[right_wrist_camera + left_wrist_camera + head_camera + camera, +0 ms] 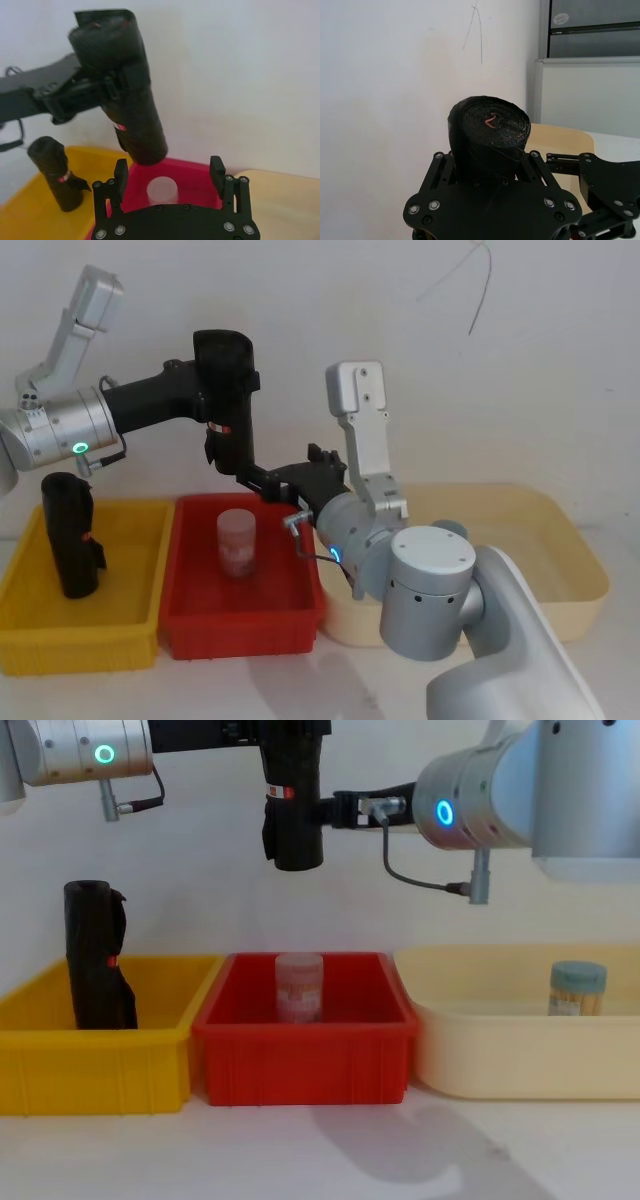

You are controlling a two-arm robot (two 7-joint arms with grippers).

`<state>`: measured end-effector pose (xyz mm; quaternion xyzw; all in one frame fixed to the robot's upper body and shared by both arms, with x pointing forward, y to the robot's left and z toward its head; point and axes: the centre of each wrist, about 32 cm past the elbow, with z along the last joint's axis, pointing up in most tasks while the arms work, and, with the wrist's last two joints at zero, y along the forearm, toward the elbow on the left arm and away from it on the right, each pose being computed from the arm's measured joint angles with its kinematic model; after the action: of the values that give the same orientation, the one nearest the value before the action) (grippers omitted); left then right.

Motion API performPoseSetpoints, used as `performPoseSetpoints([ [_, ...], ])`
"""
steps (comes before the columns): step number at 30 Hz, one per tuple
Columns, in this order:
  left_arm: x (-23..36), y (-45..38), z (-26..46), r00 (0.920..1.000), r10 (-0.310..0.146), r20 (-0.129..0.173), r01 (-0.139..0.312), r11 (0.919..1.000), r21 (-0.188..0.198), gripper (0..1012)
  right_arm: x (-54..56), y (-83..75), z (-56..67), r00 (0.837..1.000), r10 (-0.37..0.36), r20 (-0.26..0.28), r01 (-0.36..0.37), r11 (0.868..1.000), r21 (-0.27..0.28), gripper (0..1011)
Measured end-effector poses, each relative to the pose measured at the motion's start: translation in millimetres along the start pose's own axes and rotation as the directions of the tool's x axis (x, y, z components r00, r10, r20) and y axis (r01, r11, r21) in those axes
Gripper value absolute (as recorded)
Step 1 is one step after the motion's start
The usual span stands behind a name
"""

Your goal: Pick up the garbage bag with the one hand and transfer it to the other hand.

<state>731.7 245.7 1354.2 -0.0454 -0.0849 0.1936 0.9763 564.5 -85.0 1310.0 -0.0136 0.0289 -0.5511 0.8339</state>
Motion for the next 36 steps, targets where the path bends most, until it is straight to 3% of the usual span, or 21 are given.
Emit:
performPoseSetpoints([
  [17,0.0,0.0,0.0,1.0,0.0,0.0,0.0,1.0,0.0,426,-13.0,8.3,2.5,0.997,0.07,-0.014,-0.069,0.996,0.051,1001],
  [36,0.0,0.0,0.0,1.0,0.0,0.0,0.0,1.0,0.0,426,-22.6,28.6,-2.1,1.0,0.021,-0.001,-0.021,0.997,0.079,1001],
])
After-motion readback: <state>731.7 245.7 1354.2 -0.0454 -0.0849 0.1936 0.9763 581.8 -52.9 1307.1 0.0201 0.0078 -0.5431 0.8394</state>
